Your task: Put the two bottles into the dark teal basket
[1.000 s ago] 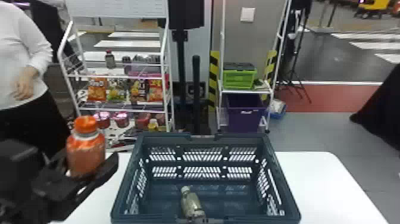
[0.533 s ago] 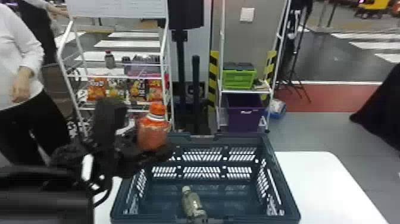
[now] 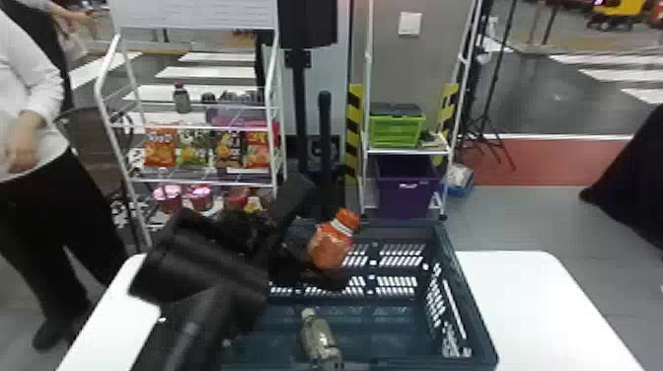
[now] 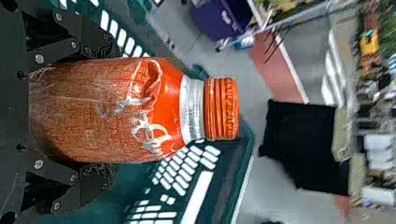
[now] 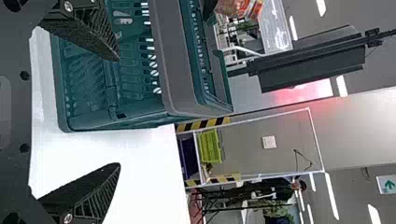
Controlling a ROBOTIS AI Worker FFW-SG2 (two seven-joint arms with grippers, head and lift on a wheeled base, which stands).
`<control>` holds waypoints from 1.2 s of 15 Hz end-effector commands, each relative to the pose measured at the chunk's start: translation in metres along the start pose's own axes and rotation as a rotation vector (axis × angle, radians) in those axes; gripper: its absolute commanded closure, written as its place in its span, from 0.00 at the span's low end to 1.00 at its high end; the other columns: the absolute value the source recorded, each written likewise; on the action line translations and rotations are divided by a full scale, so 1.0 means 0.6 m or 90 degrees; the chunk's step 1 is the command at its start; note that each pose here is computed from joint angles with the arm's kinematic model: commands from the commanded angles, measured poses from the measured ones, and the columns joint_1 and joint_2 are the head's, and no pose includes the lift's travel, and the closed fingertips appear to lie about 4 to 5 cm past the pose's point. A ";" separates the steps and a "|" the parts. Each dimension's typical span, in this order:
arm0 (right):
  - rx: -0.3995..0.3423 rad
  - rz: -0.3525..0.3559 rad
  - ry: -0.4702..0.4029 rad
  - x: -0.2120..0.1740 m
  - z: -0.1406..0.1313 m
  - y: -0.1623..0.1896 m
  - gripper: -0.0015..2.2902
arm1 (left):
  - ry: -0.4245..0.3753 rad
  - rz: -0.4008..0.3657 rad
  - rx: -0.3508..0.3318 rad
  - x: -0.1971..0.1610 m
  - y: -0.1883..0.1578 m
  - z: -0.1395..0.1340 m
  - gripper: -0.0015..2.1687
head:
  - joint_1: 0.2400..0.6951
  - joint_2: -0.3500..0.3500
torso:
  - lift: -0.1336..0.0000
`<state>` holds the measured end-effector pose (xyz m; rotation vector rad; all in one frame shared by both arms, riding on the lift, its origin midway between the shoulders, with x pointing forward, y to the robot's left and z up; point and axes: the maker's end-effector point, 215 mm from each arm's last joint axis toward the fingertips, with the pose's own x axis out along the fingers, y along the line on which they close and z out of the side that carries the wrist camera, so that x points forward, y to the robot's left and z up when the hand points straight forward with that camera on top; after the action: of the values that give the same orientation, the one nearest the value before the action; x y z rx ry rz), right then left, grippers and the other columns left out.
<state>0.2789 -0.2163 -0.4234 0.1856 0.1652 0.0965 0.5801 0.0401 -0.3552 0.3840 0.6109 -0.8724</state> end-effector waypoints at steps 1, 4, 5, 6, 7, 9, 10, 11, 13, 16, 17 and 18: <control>0.001 -0.002 0.001 -0.002 -0.003 0.001 0.04 | 0.054 -0.040 0.042 0.058 -0.019 -0.032 0.99 | 0.57 0.50 | 1.00; -0.002 -0.003 0.002 -0.005 -0.005 0.002 0.04 | 0.118 -0.063 0.095 0.094 -0.013 -0.074 0.99 | 0.57 0.50 | 1.00; -0.002 -0.003 0.000 -0.004 -0.003 0.003 0.04 | 0.133 -0.068 0.104 0.099 -0.008 -0.089 0.99 | 0.57 0.50 | 1.00; -0.002 -0.005 0.001 -0.005 -0.004 0.001 0.04 | 0.139 -0.073 0.123 0.103 -0.008 -0.095 0.99 | 0.57 0.50 | 1.00; -0.002 -0.004 0.001 -0.005 -0.004 0.003 0.04 | 0.147 -0.075 0.128 0.105 -0.009 -0.103 0.99 | 0.57 0.50 | 1.00; -0.002 -0.004 -0.001 -0.004 -0.002 0.002 0.04 | 0.142 -0.073 0.137 0.106 -0.011 -0.101 0.89 | 0.57 0.50 | 1.00; -0.002 -0.003 -0.002 -0.004 0.000 0.003 0.04 | 0.131 -0.062 0.135 0.104 -0.007 -0.095 0.68 | 0.57 0.50 | 1.00; -0.002 -0.003 -0.004 -0.003 0.002 0.004 0.04 | 0.115 -0.056 0.135 0.098 -0.007 -0.083 0.20 | 0.57 0.50 | 1.00; -0.003 -0.002 -0.005 -0.003 0.004 0.005 0.04 | 0.093 -0.041 0.135 0.085 0.001 -0.062 0.00 | 0.57 0.50 | 1.00; -0.012 0.003 -0.031 -0.008 0.027 0.008 0.04 | 0.033 0.005 0.115 0.036 0.040 -0.013 0.01 | 0.57 0.50 | 1.00; -0.022 0.007 -0.041 -0.011 0.039 0.010 0.04 | 0.001 0.030 0.096 0.003 0.061 0.009 0.01 | 0.57 0.50 | 1.00; -0.032 0.009 -0.046 -0.012 0.050 0.010 0.04 | -0.032 0.054 0.057 -0.036 0.077 0.027 0.01 | 0.57 0.50 | 1.00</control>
<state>0.2763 -0.2154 -0.4017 0.1593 0.1070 0.1027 0.6102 0.0545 -0.3593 0.5446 0.5577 -0.8876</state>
